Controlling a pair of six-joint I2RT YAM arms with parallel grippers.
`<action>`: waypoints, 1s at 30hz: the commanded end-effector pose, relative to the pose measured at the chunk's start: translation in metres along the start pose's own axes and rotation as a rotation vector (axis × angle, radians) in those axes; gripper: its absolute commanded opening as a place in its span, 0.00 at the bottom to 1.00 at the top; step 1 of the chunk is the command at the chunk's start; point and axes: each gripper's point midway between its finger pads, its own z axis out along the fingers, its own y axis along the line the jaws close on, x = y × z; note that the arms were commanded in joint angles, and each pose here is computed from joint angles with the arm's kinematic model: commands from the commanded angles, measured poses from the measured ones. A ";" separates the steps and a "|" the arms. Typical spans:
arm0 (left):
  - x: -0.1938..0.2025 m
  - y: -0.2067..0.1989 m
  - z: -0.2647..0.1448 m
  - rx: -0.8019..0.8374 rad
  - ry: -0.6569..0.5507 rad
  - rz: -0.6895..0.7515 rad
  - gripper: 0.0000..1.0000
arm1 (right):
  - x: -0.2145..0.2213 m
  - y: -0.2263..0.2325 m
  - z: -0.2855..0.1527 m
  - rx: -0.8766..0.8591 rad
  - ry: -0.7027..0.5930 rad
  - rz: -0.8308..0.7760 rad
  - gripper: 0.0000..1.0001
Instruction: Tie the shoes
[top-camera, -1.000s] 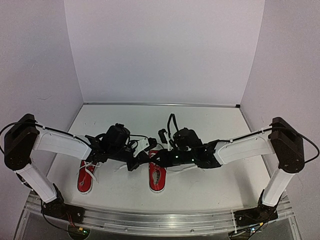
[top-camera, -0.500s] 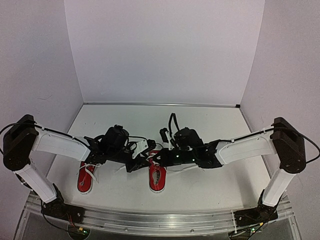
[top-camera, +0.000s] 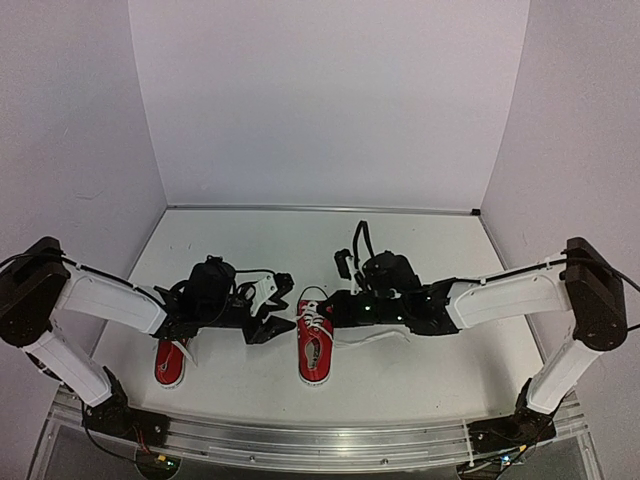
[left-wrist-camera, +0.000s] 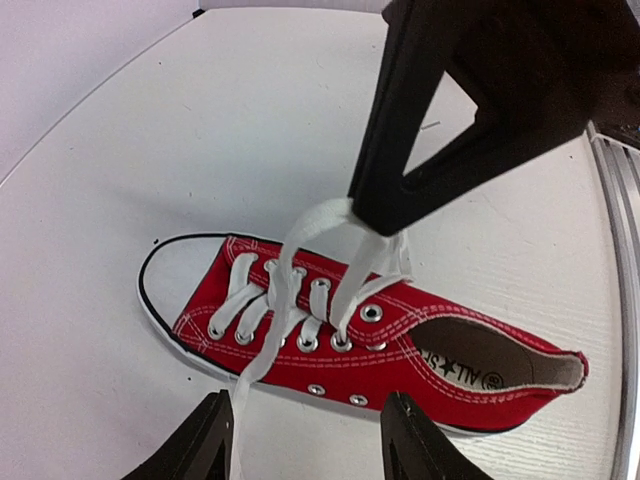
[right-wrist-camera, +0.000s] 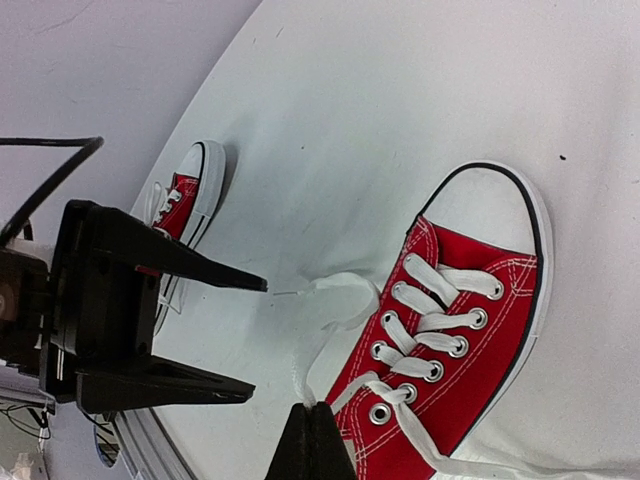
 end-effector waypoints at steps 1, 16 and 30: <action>-0.035 0.004 0.009 0.001 -0.142 -0.001 0.58 | -0.013 0.005 -0.009 -0.011 -0.052 0.012 0.00; -0.034 -0.011 0.045 0.115 -0.149 -0.019 0.51 | -0.015 0.004 -0.010 -0.003 -0.064 0.018 0.00; -0.025 -0.011 0.056 0.103 -0.106 -0.012 0.16 | -0.016 0.003 -0.012 0.004 -0.071 0.022 0.00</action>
